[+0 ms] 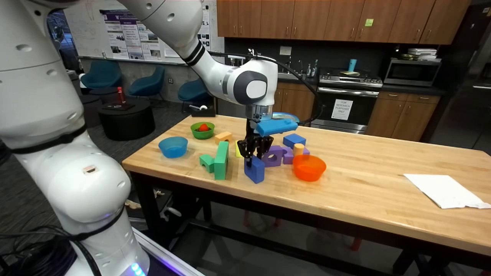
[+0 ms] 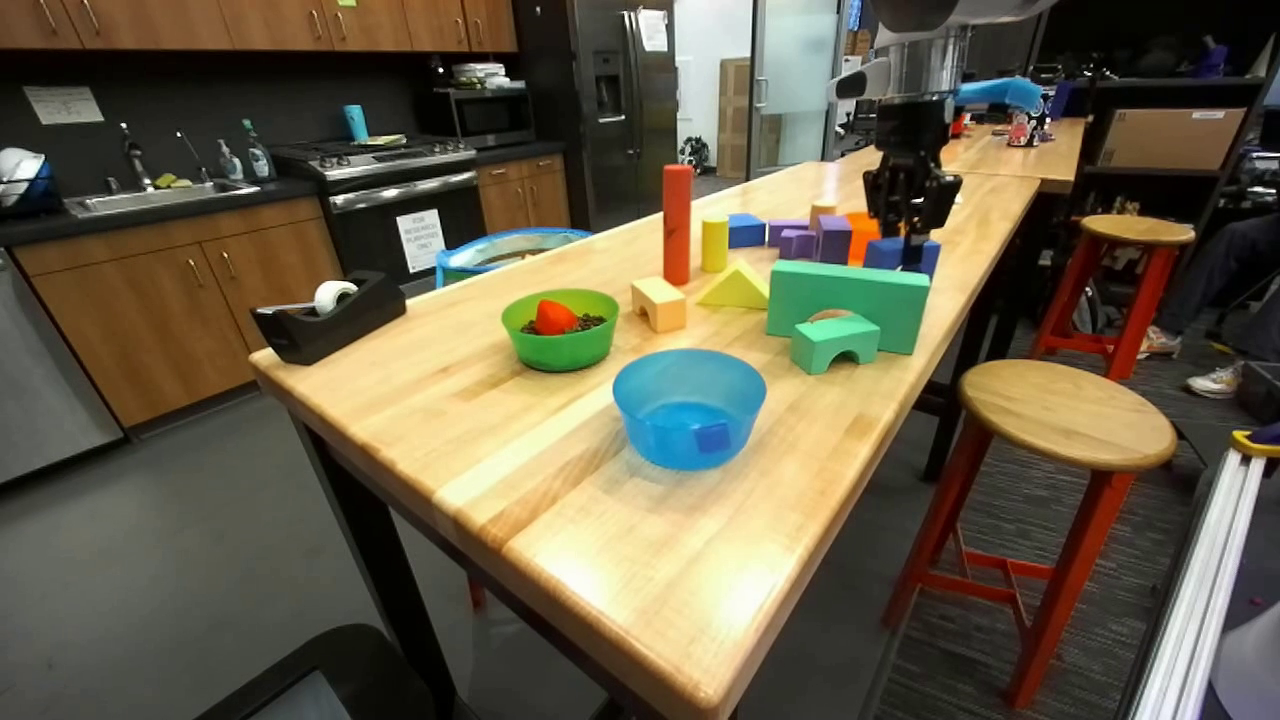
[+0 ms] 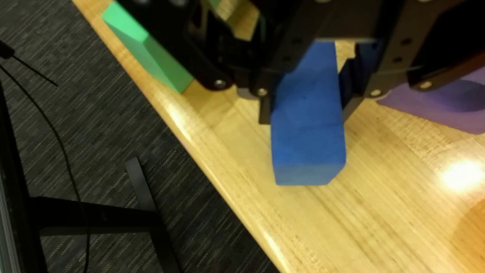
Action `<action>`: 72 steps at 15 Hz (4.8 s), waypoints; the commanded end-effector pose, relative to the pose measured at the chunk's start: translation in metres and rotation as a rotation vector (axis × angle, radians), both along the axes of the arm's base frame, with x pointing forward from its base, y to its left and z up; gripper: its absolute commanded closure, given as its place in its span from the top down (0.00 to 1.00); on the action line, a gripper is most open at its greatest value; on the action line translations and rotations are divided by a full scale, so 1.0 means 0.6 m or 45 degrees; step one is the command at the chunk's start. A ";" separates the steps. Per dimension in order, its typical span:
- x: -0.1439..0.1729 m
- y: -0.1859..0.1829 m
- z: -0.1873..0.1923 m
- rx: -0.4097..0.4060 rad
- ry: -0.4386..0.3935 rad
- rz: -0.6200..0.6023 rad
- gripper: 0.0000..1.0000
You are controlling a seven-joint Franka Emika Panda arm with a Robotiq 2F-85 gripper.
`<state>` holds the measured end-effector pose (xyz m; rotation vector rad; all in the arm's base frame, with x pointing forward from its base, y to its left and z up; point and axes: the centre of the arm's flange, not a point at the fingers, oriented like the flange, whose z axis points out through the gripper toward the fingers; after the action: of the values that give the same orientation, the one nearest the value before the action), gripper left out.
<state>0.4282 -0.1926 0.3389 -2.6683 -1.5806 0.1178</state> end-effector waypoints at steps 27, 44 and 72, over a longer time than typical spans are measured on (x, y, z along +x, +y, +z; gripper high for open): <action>-0.094 0.194 0.176 -0.113 -0.217 -0.574 0.15; -0.065 0.255 0.168 -0.041 -0.210 -0.662 0.15; -0.054 0.237 0.134 -0.029 -0.148 -0.670 1.00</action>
<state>0.3935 -0.0523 0.4144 -3.0563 -0.8370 -0.0023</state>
